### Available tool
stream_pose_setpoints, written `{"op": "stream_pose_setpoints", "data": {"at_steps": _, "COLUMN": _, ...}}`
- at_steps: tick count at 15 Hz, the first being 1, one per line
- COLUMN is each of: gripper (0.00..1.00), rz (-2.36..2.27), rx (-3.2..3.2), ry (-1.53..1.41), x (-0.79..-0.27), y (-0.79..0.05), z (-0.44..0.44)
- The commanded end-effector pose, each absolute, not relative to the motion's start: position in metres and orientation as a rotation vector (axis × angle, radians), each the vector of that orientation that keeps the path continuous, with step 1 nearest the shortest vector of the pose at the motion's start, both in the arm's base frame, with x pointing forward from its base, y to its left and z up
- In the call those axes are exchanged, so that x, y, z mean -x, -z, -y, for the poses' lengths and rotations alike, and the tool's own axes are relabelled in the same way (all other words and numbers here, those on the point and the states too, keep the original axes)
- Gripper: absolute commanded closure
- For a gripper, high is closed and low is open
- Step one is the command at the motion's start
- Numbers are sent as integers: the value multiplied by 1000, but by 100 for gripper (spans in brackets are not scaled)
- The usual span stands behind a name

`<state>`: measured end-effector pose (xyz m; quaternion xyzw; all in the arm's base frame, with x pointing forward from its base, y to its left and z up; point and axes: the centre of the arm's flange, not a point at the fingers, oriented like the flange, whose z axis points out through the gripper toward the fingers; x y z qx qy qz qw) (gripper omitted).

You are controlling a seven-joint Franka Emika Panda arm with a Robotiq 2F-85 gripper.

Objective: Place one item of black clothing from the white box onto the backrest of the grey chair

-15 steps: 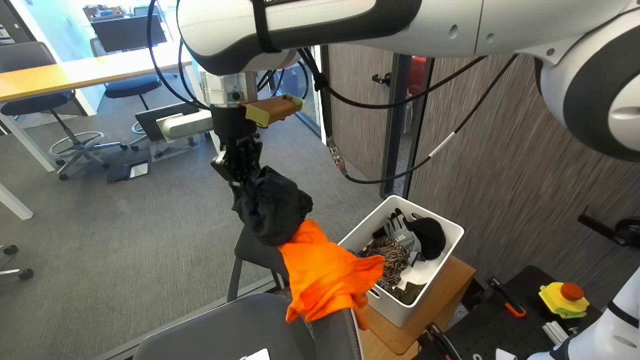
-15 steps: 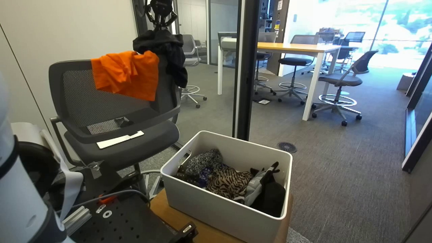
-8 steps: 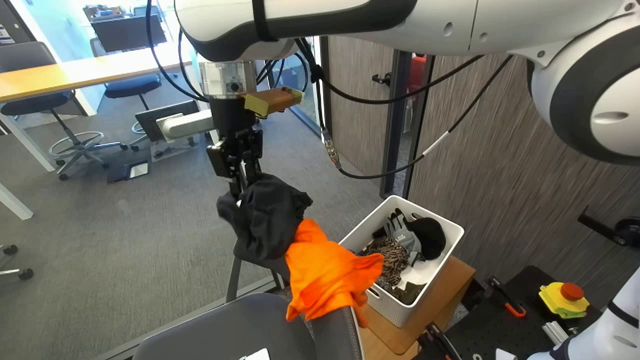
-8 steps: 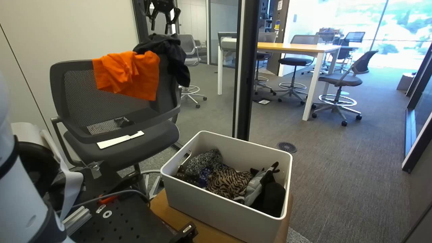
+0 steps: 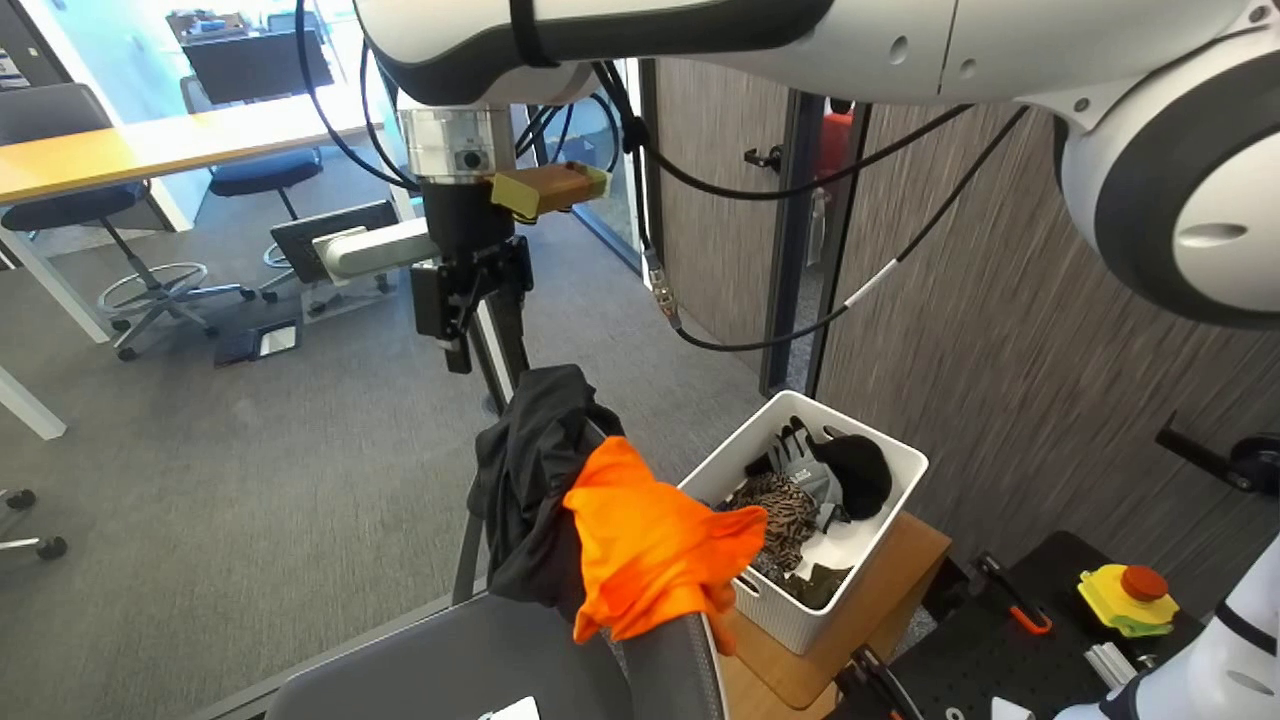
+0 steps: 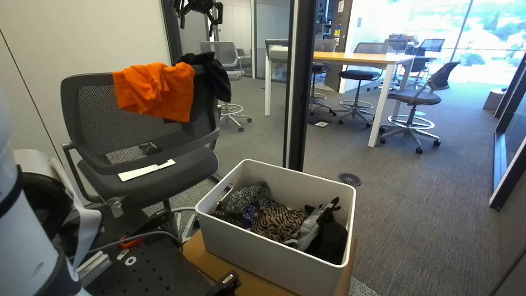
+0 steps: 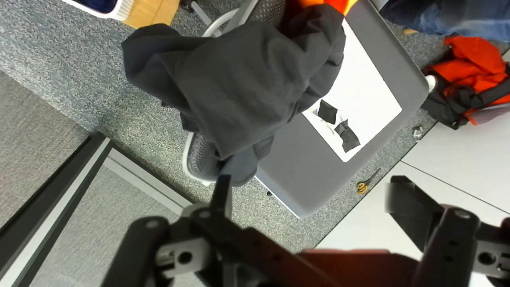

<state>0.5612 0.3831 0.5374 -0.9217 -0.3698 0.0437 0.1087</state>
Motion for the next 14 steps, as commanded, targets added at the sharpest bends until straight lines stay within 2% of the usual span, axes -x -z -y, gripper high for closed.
{"op": "stream_pose_setpoints", "data": {"at_steps": 1, "gripper": 0, "rz": 1031, "rx": 2739, "ry": -100, "x": -576, "y": -559, "z": -373}}
{"op": "stream_pose_setpoints", "data": {"at_steps": 5, "gripper": 0, "rz": 836, "rx": 2820, "ry": -2, "x": -572, "y": -608, "z": -312}}
{"op": "stream_pose_setpoints", "data": {"at_steps": 9, "gripper": 0, "rz": 666, "rx": 2900, "ry": 81, "x": -543, "y": -652, "z": -235}}
{"op": "stream_pose_setpoints", "data": {"at_steps": 14, "gripper": 0, "rz": 595, "rx": 2974, "ry": 31, "x": -491, "y": -646, "z": -143}}
